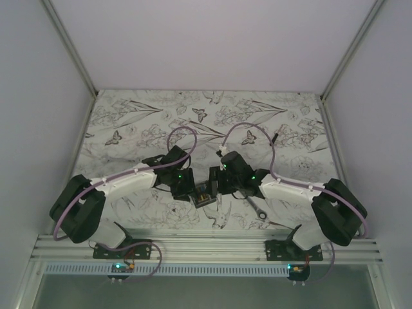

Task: Snap on the fuse box
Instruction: Close the fuse box cover on the fuse box base.

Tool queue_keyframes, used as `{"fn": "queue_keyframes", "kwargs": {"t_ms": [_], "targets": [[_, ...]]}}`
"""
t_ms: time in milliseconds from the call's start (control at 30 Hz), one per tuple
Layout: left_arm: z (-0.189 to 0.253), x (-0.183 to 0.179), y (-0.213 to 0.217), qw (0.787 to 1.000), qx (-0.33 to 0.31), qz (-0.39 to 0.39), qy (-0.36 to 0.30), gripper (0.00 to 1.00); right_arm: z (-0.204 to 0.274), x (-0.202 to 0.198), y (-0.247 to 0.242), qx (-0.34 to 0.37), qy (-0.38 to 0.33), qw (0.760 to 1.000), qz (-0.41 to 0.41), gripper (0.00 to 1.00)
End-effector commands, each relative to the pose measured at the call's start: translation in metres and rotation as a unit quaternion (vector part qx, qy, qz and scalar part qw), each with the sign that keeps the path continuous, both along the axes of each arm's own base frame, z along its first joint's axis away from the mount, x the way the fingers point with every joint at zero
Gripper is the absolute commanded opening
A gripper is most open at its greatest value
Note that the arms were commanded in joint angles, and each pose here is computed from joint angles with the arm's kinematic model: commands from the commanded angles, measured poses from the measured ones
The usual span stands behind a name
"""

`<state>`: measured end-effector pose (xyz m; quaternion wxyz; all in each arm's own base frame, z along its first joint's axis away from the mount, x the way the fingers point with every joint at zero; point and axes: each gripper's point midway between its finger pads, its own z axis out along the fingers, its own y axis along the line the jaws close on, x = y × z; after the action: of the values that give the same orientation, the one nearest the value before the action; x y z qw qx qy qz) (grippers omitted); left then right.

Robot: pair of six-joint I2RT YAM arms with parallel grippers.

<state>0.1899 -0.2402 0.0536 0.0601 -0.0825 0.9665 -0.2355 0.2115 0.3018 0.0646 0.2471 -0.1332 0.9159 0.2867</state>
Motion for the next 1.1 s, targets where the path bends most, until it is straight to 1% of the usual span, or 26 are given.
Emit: {"fn": "queue_keyframes", "kwargs": {"t_ms": [0, 267, 633, 733, 833, 967, 1067], "targets": [[-0.006, -0.019, 0.003, 0.999, 0.013, -0.009, 0.029, 0.42, -0.012, -0.013, -0.014, -0.021, 0.011, 1.0, 0.001, 0.6], [-0.021, -0.023, 0.001, 0.998, 0.033, -0.016, 0.048, 0.38, -0.025, -0.021, -0.017, -0.032, 0.028, 0.999, 0.011, 0.53], [-0.042, -0.03, 0.011, 0.995, 0.066, -0.009, 0.07, 0.35, -0.055, -0.035, -0.023, -0.064, 0.076, 0.995, 0.024, 0.37], [-0.044, -0.032, 0.014, 0.995, 0.071, -0.009, 0.07, 0.35, -0.074, -0.046, -0.032, -0.088, 0.106, 0.99, 0.026, 0.32], [-0.044, -0.033, 0.015, 0.995, 0.07, -0.009, 0.072, 0.35, -0.085, -0.058, -0.044, -0.11, 0.125, 0.986, 0.028, 0.31], [-0.039, -0.031, 0.014, 0.996, 0.064, -0.008, 0.063, 0.35, -0.097, -0.066, -0.062, -0.141, 0.136, 0.98, 0.019, 0.29], [-0.038, -0.031, 0.017, 0.996, 0.067, -0.005, 0.059, 0.36, -0.103, -0.065, -0.073, -0.172, 0.134, 0.976, 0.01, 0.27]]}}
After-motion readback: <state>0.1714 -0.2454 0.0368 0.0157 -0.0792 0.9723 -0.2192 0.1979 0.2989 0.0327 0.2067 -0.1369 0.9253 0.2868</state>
